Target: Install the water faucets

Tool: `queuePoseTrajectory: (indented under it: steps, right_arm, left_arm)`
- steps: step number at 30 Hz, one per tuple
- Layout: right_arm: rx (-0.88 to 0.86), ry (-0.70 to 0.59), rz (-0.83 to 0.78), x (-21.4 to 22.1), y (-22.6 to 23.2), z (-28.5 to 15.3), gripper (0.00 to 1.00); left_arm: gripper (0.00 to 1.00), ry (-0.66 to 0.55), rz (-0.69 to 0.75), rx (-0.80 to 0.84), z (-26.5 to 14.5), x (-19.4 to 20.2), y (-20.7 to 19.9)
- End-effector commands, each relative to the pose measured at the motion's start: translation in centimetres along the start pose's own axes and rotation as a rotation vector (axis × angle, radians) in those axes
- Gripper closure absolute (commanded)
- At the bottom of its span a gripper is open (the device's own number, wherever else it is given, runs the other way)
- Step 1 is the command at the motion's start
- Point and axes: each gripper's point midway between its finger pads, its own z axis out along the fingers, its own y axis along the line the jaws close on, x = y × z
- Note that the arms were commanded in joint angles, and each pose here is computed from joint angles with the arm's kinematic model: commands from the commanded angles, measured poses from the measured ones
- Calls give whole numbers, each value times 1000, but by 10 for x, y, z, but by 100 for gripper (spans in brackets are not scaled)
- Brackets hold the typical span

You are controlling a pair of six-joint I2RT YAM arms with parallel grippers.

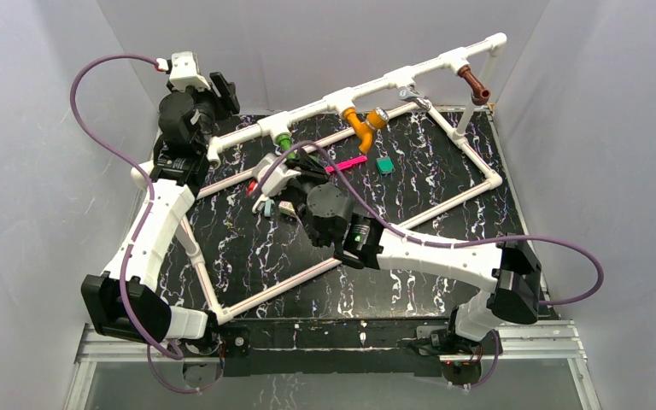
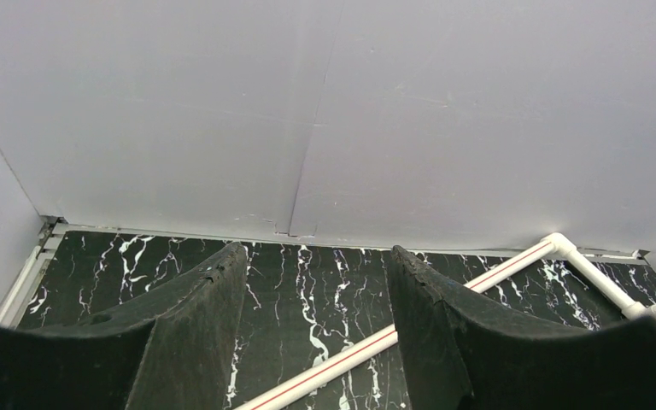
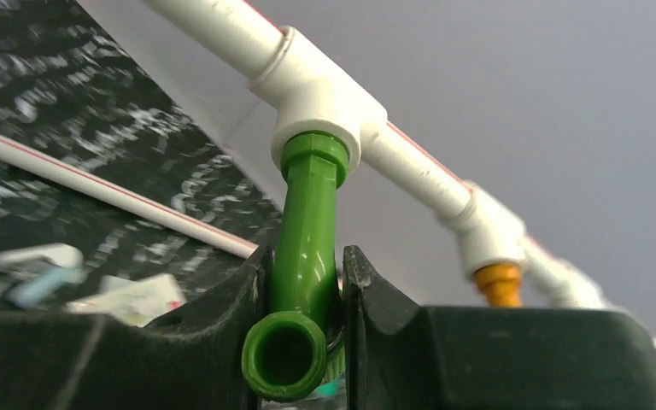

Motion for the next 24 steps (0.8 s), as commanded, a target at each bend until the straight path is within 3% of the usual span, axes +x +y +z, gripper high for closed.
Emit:
queuePoseTrajectory:
  steps: [1,6,15,24]
  right_arm:
    - [-50,-70,684,-44,20,3,99]
    - [-63,-95,1204,-61,14,-4,99]
    - [-80,-99,1988,-47,4,-13,99]
    - [-170,-298,2434,-65,-21,-19,99]
  left_arm:
    - [41,631,114,-95,-30,215,34]
    - [41,627,111,-92,-30,214,33]
    - [41,627,103,-80,-30,213,30]
    - [41,625,103,-80,-31,213,31]
